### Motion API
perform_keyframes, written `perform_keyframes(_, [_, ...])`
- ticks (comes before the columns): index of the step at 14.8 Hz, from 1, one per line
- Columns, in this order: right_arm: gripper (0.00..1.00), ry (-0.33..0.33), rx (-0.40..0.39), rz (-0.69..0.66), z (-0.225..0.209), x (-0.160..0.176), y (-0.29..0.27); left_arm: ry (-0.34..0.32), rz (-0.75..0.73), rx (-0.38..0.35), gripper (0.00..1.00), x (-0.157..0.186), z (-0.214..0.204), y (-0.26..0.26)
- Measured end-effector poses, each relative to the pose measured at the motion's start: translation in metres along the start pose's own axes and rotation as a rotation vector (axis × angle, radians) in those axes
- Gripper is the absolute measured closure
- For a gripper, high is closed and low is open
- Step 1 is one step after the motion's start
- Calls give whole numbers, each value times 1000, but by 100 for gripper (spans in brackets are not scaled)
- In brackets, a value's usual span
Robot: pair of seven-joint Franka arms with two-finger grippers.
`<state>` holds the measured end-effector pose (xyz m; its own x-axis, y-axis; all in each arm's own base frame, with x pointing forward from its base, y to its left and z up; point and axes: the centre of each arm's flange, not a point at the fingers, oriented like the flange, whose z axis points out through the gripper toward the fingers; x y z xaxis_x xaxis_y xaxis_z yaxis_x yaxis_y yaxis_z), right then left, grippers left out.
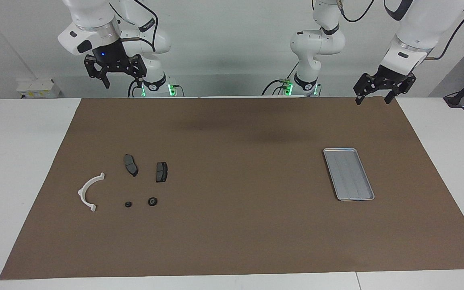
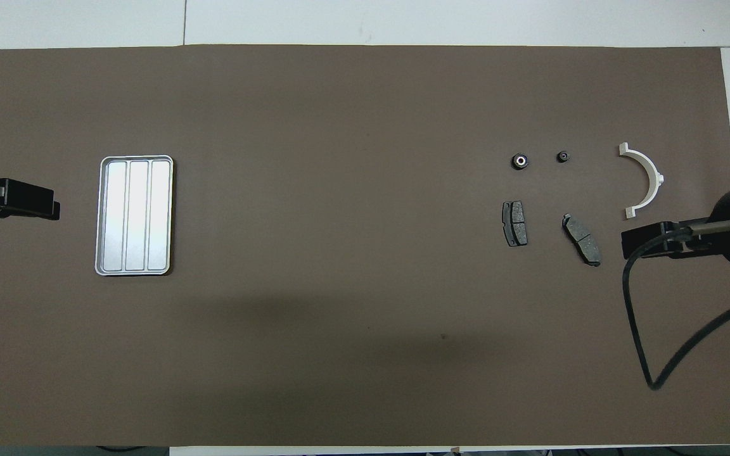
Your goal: Place bearing gear from tray to pile
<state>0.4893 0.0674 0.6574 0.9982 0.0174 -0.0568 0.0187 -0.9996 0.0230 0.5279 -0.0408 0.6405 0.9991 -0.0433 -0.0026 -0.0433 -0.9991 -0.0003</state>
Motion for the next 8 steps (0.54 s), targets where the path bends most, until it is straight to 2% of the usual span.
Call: perform_keyframes(8, [0, 0, 2, 3, 0, 0, 1, 0, 0, 0, 0, 0, 0, 0])
